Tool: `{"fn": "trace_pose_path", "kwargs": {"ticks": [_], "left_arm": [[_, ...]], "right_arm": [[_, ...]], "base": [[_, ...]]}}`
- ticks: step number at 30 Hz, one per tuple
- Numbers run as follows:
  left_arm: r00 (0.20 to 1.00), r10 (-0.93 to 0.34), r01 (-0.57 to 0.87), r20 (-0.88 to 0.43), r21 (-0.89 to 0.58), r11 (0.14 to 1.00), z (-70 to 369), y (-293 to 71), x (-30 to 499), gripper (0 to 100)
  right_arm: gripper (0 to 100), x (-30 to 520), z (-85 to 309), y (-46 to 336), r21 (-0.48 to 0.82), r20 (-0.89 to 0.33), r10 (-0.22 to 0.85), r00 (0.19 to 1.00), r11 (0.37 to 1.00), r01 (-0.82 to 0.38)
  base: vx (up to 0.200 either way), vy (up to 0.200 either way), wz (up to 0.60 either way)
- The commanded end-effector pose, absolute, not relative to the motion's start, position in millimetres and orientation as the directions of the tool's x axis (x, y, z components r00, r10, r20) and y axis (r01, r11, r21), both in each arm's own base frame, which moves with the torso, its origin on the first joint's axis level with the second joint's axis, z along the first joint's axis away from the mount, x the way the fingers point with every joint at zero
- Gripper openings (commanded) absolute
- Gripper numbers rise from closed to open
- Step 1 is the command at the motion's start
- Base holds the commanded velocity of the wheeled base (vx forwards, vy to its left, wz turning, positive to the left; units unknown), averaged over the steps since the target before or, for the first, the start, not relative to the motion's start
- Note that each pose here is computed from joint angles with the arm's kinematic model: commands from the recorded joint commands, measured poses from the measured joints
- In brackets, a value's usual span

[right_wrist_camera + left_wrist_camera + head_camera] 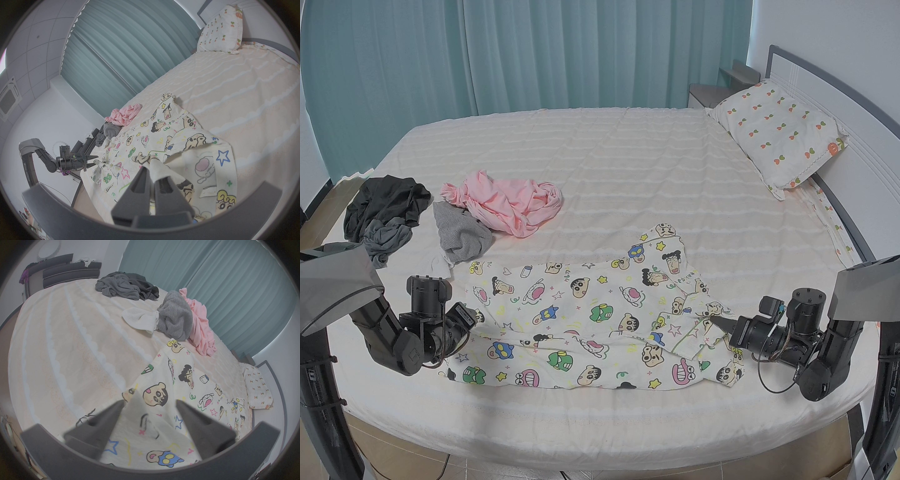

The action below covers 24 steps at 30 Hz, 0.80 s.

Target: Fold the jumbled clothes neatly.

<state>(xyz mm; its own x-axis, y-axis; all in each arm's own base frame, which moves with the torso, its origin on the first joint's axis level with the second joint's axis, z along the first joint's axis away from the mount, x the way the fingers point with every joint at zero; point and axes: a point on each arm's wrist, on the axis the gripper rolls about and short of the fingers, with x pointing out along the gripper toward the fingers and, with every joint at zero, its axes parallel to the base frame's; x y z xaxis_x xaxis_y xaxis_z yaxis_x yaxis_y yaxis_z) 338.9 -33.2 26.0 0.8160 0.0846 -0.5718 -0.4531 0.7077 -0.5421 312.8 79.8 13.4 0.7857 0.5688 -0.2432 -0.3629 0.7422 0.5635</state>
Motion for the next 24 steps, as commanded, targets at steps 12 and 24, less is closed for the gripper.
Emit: {"fn": "trace_pose_path", "kwargs": {"ticks": [12, 24], "left_arm": [[0.866, -0.01, -0.365, -0.499, -0.647, 0.67, 84, -10, 267, 100], [0.765, -0.308, -0.374, -0.565, -0.78, 0.501, 62, -5, 238, 100]], "right_arm": [[0, 324, 8, 82, 0.616, -0.226, 0.57, 0.79, 0.712, -0.337], [100, 333, 18, 44, 0.64, -0.194, 0.464, 0.864, 0.728, -0.247]], "base": [[0.0, 0.0, 0.0], [0.0, 0.0, 0.0]]}}
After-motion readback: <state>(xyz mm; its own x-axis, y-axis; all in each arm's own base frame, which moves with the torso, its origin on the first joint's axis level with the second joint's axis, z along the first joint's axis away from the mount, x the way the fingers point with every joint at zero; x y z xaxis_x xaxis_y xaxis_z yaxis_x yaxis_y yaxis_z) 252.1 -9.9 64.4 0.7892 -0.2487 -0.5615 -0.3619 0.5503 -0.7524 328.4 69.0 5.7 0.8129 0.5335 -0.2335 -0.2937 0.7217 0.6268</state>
